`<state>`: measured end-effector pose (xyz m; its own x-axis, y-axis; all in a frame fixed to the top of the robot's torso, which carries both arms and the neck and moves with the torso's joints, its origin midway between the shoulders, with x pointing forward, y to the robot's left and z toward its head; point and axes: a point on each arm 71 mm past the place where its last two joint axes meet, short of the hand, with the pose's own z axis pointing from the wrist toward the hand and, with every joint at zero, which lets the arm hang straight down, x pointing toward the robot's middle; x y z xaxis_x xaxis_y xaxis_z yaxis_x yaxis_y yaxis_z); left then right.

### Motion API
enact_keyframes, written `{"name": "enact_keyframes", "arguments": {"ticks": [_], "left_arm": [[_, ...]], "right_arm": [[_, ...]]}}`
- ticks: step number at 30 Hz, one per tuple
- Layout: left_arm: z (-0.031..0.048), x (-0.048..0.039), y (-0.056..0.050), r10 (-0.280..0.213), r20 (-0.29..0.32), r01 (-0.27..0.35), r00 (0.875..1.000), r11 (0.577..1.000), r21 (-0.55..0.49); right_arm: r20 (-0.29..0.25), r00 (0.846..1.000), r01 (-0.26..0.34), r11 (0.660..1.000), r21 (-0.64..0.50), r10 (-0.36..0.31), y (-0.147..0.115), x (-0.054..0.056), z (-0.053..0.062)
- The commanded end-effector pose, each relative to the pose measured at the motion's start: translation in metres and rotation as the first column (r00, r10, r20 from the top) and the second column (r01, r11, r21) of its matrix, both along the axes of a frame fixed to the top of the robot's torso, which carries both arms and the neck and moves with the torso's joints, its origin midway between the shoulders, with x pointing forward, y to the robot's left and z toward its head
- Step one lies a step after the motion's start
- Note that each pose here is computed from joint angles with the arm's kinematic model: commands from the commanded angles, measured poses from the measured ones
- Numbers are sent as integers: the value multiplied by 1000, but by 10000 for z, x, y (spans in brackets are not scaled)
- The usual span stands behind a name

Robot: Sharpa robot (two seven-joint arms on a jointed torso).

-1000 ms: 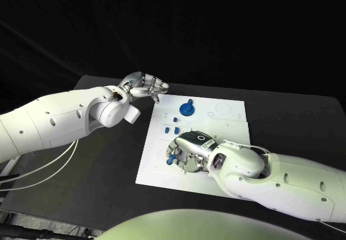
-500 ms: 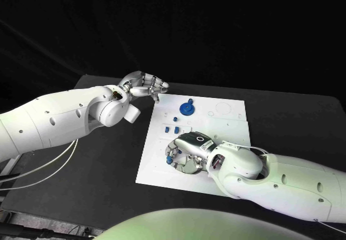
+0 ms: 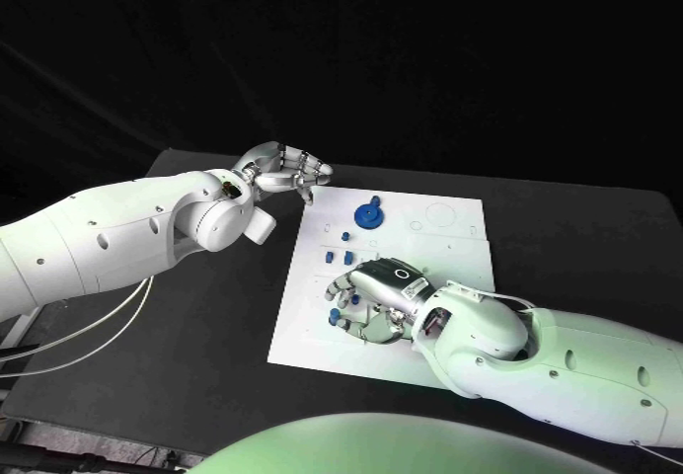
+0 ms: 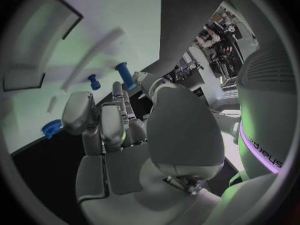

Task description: Assemble the parts on the task board

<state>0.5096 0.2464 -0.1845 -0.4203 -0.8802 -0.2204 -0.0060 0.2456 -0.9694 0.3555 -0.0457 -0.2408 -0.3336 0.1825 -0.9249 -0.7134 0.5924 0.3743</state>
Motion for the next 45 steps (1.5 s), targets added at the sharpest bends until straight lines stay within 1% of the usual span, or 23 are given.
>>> {"name": "enact_keyframes", "arguments": {"ticks": [1, 4, 6, 9, 10, 11, 12, 13, 14, 15, 17, 19, 22, 24, 26, 30, 33, 37, 41, 45], "left_arm": [[6, -7, -18, -17, 1, 17, 1000, 1000, -2], [6, -7, -16, -17, 1, 17, 1000, 1000, -1], [7, -7, -14, -16, 2, 16, 1000, 1000, -1], [7, -7, -11, -16, 3, 16, 1000, 1000, -1], [8, -8, -9, -16, 3, 16, 1000, 1000, -1], [9, -8, -8, -16, 4, 16, 1000, 1000, -1], [9, -8, -6, -15, 5, 15, 1000, 1000, -1], [10, -9, 0, -14, 5, 14, 1000, 1000, -2], [10, -9, 3, -14, 5, 14, 1000, 1000, -2], [10, -9, 15, -12, 6, 12, 1000, 1000, -1], [10, -10, 36, -7, 6, 7, 1000, 1000, 0], [8, -12, 54, -3, 6, 3, 1000, 1000, 2], [-1, -14, 64, 0, 5, 0, 1000, 1000, 3], [-13, -18, 59, -3, 3, 3, 1000, 1000, 2], [-23, -23, 50, -7, 1, 7, 1000, 1000, 1], [-60, -35, 43, -9, -4, 9, 1000, 1000, -3], [-88, -45, 37, -10, -9, 10, 1000, 1000, -5], [-134, -62, 20, -16, -19, 16, 1000, 1000, -11], [-167, -78, 5, -22, -27, 22, 999, 1000, -15], [-188, -92, -12, -27, -40, 26, 999, 999, -26]], "right_arm": [[38, 999, 15, 995, 100, -19, -30, -21, 89], [48, 998, 27, 989, 147, -34, -98, -28, 144], [48, 997, 44, 984, 174, -53, -173, -13, 185], [23, 995, 93, 975, 203, -100, -321, 51, 244], [5, 992, 126, 970, 208, -130, -412, 90, 271], [-7, 989, 144, 967, 209, -146, -462, 109, 282], [-34, 984, 180, 961, 209, -177, -552, 141, 298], [-89, 969, 246, 946, 209, -232, -709, 190, 318], [-104, 964, 263, 942, 209, -246, -749, 201, 322], [-164, 941, 327, 922, 207, -297, -908, 233, 332], [-227, 910, 393, 897, 203, -347, -1094, 253, 336], [-262, 887, 436, 878, 199, -381, -1248, 258, 338], [-293, 856, 487, 855, 180, -426, -1452, 249, 323], [-308, 835, 517, 842, 154, -456, -1594, 229, 296], [-314, 818, 539, 832, 127, -482, -1711, 200, 254], [-310, 793, 567, 821, 65, -524, -1867, 146, 160], [-313, 779, 577, 816, 20, -543, -1912, 113, 79], [-331, 755, 589, 807, -36, -566, -1928, 44, -79], [-326, 743, 594, 801, -79, -584, -1909, -16, -212], [-319, 744, 591, 801, -95, -587, -1878, -36, -263]]}}
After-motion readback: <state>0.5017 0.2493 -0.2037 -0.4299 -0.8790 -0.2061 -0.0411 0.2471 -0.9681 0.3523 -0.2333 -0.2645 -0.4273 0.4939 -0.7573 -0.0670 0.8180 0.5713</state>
